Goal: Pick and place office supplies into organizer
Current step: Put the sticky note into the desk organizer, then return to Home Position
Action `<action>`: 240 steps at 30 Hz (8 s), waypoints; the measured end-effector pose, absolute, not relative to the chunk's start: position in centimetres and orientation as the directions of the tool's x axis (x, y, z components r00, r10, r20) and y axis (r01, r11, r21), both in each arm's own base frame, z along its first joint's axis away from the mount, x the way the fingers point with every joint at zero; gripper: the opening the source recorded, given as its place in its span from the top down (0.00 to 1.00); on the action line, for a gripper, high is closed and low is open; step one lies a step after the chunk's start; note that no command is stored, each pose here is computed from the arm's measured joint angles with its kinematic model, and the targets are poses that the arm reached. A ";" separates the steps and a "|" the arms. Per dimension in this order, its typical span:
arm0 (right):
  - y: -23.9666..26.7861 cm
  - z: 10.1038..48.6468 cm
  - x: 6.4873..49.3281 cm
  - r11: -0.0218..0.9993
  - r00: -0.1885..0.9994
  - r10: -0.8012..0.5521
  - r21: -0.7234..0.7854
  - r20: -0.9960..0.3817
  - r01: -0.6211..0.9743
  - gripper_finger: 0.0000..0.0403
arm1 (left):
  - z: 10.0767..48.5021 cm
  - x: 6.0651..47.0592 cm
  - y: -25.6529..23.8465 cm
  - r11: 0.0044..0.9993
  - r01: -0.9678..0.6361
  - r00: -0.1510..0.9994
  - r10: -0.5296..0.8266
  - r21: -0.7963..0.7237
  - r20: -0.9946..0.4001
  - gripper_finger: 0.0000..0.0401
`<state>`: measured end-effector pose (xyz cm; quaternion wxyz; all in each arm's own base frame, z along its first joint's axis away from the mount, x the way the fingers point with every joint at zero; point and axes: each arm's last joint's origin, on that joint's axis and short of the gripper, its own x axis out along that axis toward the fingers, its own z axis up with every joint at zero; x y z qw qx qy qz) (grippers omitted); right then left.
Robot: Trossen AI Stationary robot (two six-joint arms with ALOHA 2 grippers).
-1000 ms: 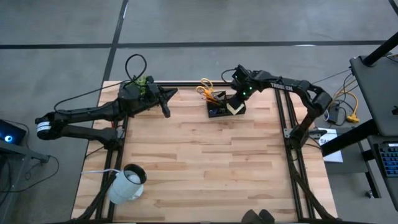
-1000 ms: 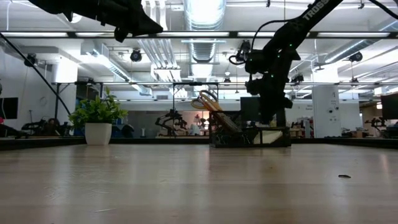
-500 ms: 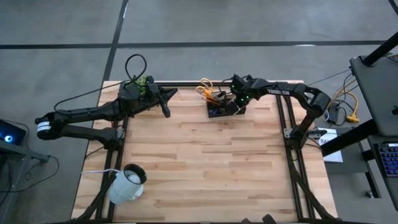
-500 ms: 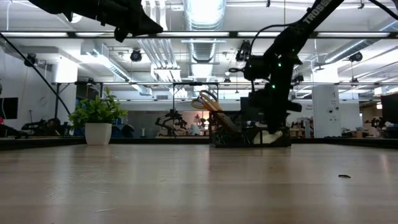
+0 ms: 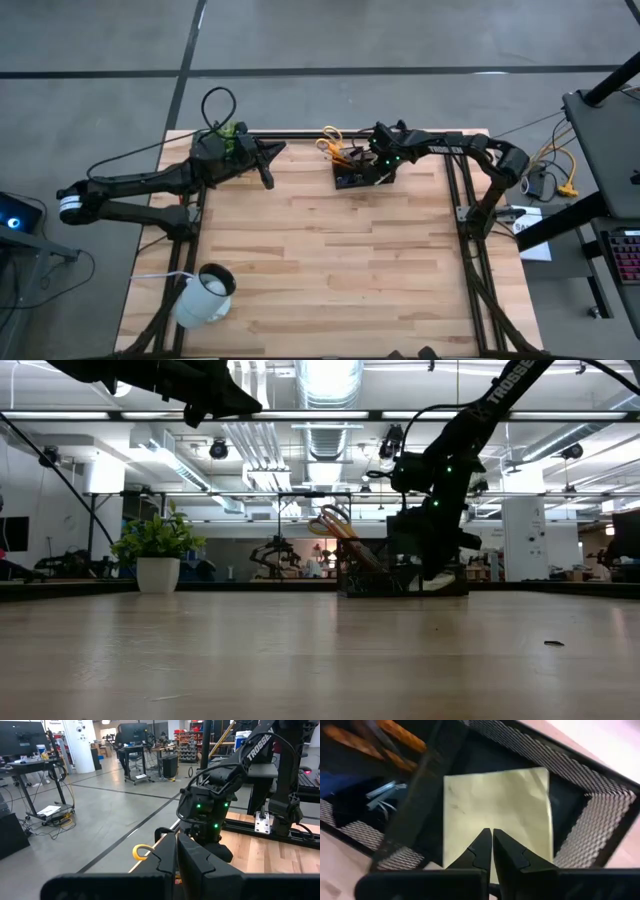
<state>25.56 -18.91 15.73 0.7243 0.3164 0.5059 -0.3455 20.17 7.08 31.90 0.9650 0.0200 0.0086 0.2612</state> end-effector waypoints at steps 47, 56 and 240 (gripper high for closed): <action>-13.4 14.7 24.3 0.575 0.302 -0.195 0.140 -0.933 0.806 0.98 | 31.9 20.2 7.1 0.860 -0.502 0.863 0.505 0.092 -0.005 1.00; -13.9 13.3 25.0 0.568 0.280 -0.184 0.130 -0.942 0.812 0.98 | 31.9 20.2 7.1 0.860 -0.502 0.863 0.505 0.091 -0.006 1.00; -0.3 18.0 10.6 0.994 0.992 -0.028 0.104 0.121 0.015 0.98 | 17.0 10.7 1.5 0.984 -0.040 0.999 0.046 -0.172 0.029 1.00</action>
